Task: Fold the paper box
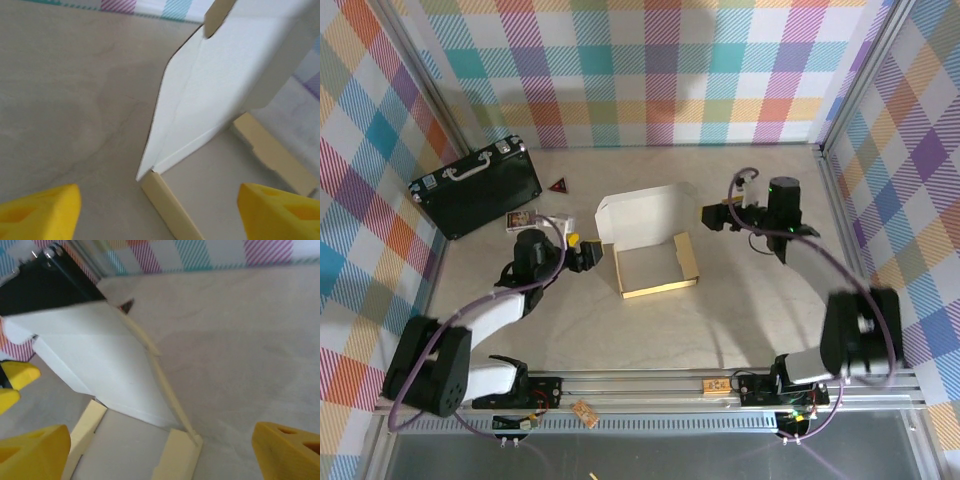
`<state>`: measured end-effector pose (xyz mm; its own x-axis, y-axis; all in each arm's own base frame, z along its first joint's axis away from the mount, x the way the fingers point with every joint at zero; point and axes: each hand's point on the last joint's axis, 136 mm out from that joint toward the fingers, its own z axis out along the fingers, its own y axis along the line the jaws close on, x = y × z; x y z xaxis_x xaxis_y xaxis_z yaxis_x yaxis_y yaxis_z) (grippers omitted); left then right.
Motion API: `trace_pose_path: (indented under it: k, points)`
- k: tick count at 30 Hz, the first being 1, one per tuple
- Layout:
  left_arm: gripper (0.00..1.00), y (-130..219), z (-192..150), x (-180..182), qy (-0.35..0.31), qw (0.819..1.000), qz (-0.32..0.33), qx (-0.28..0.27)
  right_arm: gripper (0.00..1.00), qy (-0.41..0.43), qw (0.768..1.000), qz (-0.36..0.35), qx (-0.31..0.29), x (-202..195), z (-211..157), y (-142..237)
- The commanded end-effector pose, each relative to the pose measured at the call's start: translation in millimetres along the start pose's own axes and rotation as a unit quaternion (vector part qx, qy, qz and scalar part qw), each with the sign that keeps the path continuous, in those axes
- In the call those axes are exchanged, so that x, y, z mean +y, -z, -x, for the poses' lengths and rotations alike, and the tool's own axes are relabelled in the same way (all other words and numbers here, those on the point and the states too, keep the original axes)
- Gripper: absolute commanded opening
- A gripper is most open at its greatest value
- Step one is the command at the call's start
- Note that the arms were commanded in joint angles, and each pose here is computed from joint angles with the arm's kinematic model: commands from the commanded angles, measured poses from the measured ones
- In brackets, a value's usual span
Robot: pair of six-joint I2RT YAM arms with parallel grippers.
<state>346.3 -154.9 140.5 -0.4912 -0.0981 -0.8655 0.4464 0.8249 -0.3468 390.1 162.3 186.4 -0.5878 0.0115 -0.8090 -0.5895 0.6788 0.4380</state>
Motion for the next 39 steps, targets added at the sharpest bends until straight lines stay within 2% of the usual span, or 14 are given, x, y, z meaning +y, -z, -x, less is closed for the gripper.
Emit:
trace_pose_path:
  k: [1,3,6,9,12,13,15,19,23,32,39]
  points:
    - [0.70,-16.2,30.2,0.2,-0.021,0.999,-0.006,-0.025,0.85,0.066,0.991,0.111,0.038,25.7,-11.8,-19.0]
    - [0.55,-26.4,31.3,3.2,-0.013,1.000,-0.004,-0.014,0.71,0.061,0.989,0.122,0.065,26.2,-12.1,-30.4]
    - [0.43,-40.5,29.8,1.3,-0.002,1.000,-0.011,-0.001,0.56,0.062,0.989,0.094,0.098,21.3,-18.6,-52.8]
    - [0.18,-52.1,29.9,-6.3,0.007,1.000,-0.019,0.009,0.37,0.079,0.989,0.060,0.111,19.5,-21.1,-73.0]
    - [0.07,-54.2,37.7,-14.6,-0.001,1.000,0.003,0.000,0.19,0.106,0.988,-0.010,0.112,13.2,-22.8,-87.6]
    - [0.05,-53.4,42.3,-15.0,-0.002,1.000,0.017,-0.006,0.16,0.105,0.988,-0.031,0.106,12.0,-20.8,-89.7]
    - [0.00,-51.0,50.4,-21.2,-0.006,0.999,0.038,-0.017,0.02,0.087,0.990,-0.073,0.087,12.1,-17.5,-91.6]
    - [0.00,-50.2,51.0,-34.0,-0.016,0.998,0.064,-0.024,0.00,0.091,0.989,-0.104,0.060,29.7,-16.5,-94.0]
    - [0.00,-42.1,36.2,-32.4,-0.028,0.996,0.076,-0.041,0.01,0.157,0.981,-0.114,0.020,60.3,-28.3,-90.5]
    - [0.00,-22.4,-0.1,-52.2,-0.061,0.996,0.023,-0.061,0.00,0.224,0.967,-0.117,-0.040,91.6,-78.2,-77.7]
    - [0.00,-4.7,-9.6,-65.0,-0.079,0.994,-0.001,-0.070,0.00,0.284,0.947,-0.100,-0.108,125.2,-74.5,-56.6]
